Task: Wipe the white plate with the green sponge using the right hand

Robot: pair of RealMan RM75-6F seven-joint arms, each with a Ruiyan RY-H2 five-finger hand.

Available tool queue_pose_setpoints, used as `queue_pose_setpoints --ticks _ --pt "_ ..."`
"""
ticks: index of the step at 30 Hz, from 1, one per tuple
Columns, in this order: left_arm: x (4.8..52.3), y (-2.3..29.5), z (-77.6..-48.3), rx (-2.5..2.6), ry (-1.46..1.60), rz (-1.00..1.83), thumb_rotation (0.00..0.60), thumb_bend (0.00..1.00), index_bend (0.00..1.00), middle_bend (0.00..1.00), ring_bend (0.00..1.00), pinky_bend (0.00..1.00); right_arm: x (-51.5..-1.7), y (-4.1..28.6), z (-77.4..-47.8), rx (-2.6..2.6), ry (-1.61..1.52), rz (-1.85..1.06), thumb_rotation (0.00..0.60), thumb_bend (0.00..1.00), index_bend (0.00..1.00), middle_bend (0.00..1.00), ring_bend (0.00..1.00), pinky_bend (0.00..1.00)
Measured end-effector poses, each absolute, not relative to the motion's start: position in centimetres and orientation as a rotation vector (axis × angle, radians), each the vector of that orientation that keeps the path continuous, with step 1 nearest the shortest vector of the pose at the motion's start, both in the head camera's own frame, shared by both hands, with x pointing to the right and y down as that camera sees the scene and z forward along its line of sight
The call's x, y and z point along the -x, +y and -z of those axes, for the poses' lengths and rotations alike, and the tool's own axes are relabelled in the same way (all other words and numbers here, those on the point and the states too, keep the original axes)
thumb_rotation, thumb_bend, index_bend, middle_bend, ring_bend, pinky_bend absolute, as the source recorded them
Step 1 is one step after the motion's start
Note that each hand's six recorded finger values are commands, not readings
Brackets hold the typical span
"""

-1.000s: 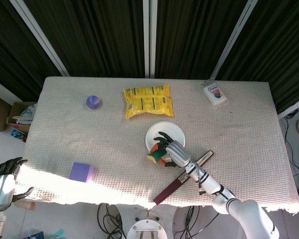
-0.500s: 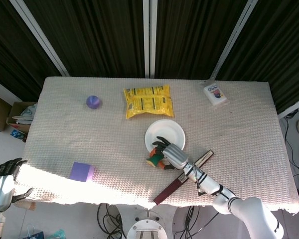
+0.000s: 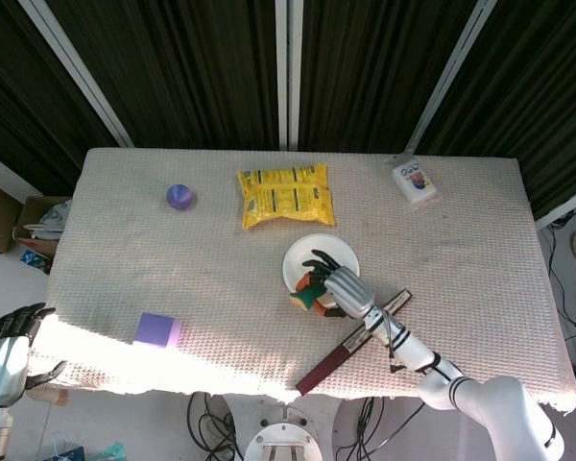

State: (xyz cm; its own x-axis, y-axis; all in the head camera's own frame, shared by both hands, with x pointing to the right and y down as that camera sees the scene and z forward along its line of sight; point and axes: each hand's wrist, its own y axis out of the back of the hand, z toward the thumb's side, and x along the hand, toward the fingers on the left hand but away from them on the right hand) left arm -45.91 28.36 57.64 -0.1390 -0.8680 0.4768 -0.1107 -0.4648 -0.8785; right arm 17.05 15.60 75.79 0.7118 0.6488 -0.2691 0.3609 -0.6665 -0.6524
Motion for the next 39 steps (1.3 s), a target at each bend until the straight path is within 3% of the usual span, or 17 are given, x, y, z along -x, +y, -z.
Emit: queue_pose_setpoints --ticks 8,16,30,39 --pt "46.1 28.4 -57.7 1.546 1.117 1.668 0.600 0.12 0.20 0.14 0.12 0.14 -17.1 17.3 -77.6 2.351 -0.731 -0.718 0.600 0.48 0.58 0.43 0.17 0.00" --pt "46.1 28.5 -57.7 1.551 1.123 1.665 0.600 0.12 0.20 0.14 0.12 0.14 -18.3 16.2 -77.5 2.291 -0.752 -0.725 0.600 0.48 0.58 0.43 0.17 0.00" --pt "45.9 28.3 -57.5 1.556 1.113 1.655 0.600 0.12 0.20 0.14 0.12 0.14 -21.4 11.9 -74.1 2.126 -0.799 -0.692 0.600 0.46 0.57 0.42 0.17 0.00" --pt "45.1 27.8 -57.6 1.574 1.096 1.627 0.600 0.12 0.20 0.14 0.12 0.14 -28.3 7.4 -72.9 1.842 -0.704 -1.023 0.600 0.42 0.51 0.40 0.15 0.00"
